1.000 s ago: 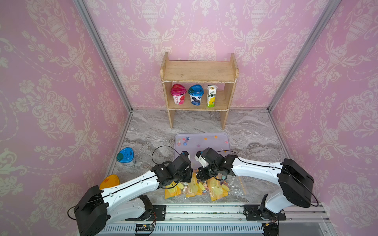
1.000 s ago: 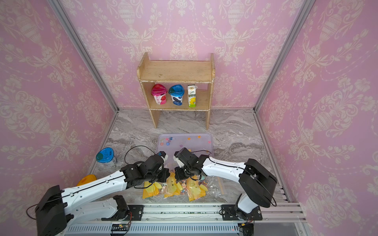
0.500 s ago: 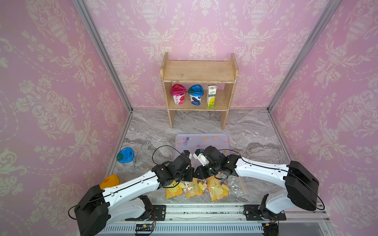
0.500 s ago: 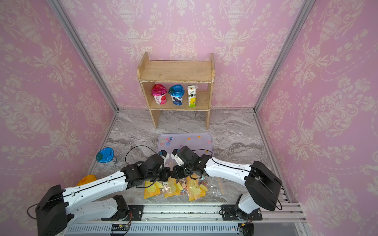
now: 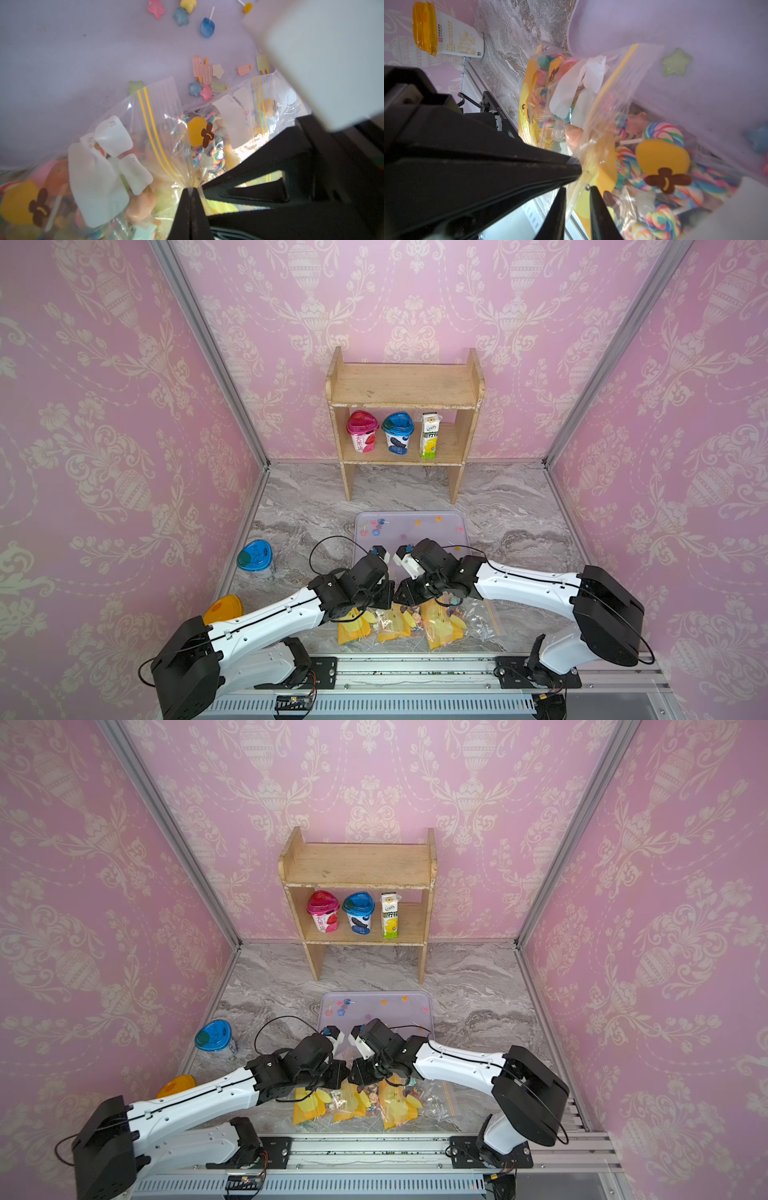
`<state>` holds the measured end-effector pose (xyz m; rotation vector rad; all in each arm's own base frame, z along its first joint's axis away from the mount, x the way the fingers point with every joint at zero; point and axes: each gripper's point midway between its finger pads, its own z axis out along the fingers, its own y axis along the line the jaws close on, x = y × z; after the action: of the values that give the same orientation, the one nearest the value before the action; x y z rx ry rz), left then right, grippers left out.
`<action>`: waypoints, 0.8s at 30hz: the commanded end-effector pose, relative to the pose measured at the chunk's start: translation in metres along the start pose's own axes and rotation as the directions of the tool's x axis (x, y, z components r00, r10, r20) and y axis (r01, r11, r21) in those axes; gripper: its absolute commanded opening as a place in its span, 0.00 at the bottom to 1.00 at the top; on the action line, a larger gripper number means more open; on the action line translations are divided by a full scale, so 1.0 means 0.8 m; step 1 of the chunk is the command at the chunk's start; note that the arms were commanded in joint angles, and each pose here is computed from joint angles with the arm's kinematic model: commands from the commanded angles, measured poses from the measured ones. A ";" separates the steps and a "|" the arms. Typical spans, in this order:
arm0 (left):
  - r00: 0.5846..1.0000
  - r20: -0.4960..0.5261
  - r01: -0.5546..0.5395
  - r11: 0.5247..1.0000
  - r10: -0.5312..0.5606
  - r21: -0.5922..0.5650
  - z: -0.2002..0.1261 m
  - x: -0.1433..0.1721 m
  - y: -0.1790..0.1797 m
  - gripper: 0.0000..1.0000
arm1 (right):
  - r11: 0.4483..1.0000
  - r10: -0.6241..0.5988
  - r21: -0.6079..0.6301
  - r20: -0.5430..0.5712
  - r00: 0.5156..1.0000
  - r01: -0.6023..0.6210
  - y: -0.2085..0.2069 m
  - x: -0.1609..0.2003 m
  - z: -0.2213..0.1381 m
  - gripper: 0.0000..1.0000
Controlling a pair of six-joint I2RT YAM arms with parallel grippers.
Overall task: Pour candies out of the ziploc bag
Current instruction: Open the ziploc bag at the center of the board.
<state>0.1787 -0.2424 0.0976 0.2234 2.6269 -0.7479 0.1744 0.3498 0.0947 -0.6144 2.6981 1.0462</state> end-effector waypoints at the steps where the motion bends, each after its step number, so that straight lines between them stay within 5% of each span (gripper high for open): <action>1: 0.999 0.053 -0.012 0.998 0.009 0.059 -0.006 -0.017 -0.017 0.00 | 1.000 0.017 0.009 -0.031 0.999 -0.017 -0.006 0.010 0.008 0.25; 9: 0.998 0.060 -0.008 0.997 0.003 0.071 -0.005 -0.020 -0.021 0.00 | 1.000 0.016 -0.002 -0.054 0.998 -0.016 0.000 0.014 0.020 0.27; 12: 0.998 0.061 -0.009 0.997 0.004 0.076 -0.006 -0.020 -0.022 0.00 | 1.000 0.024 -0.010 -0.051 0.998 -0.024 0.001 0.013 0.021 0.21; 15: 0.998 0.060 -0.007 0.997 0.002 0.075 -0.006 -0.019 -0.020 0.00 | 1.000 0.018 -0.009 -0.045 0.999 -0.018 0.003 0.011 0.019 0.02; 24: 0.999 0.052 -0.020 0.999 0.018 0.036 -0.013 -0.016 -0.012 0.00 | 0.998 0.024 0.065 0.002 1.000 -0.024 -0.015 0.003 -0.003 0.00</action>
<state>0.1785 -0.2421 0.0979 0.2232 2.6260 -0.7481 0.1704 0.3558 0.0886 -0.6100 2.7183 1.0650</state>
